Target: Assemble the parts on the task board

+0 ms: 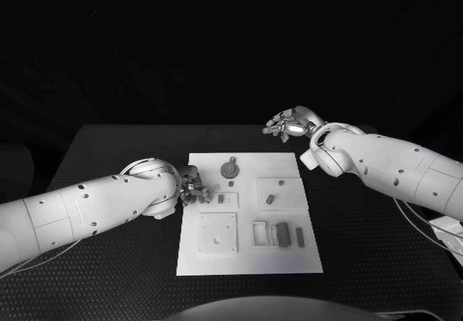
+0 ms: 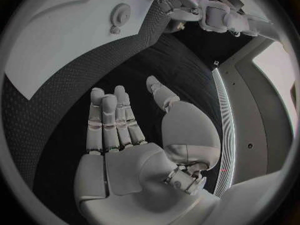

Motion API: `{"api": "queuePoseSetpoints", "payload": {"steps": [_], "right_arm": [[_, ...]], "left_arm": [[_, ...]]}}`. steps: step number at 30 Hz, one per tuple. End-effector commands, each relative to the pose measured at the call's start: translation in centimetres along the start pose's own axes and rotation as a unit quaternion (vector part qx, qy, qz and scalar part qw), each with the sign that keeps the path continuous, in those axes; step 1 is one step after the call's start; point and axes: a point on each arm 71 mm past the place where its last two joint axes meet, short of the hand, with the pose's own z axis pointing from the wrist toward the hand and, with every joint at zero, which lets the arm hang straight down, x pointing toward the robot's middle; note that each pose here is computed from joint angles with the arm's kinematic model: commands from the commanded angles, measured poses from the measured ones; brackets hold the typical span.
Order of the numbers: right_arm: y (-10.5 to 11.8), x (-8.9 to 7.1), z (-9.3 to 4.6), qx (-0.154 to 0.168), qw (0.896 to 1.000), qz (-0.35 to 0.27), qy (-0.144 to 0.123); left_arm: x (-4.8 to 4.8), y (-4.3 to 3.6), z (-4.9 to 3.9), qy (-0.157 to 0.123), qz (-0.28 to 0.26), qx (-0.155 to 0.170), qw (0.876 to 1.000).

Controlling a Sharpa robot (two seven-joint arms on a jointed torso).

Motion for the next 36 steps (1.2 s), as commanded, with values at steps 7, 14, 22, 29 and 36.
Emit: {"api": "queuePoseSetpoints", "payload": {"steps": [7,14,22,29,36], "right_arm": [[0.09,0.14,-0.01,-0.005,1.0,0.0,0.006],[0.09,0.14,0.0,-0.005,1.0,0.0,0.007],[0.08,0.13,0.0,-0.004,1.0,0.0,0.007],[0.07,0.12,0.0,-0.004,1.0,0.0,0.006],[0.05,0.11,0.0,-0.004,1.0,0.0,0.006]], "left_arm": [[1.13,-0.16,0.15,0.03,-0.006,-0.002,1.0],[1.12,-0.14,0.14,0.029,-0.006,-0.002,1.0],[1.11,-0.12,0.14,0.029,-0.005,-0.002,1.0],[1.13,0.03,0.11,0.033,0.0,-0.002,0.999],[0.96,0.4,0.14,0.03,-0.003,-0.009,0.999]]}}
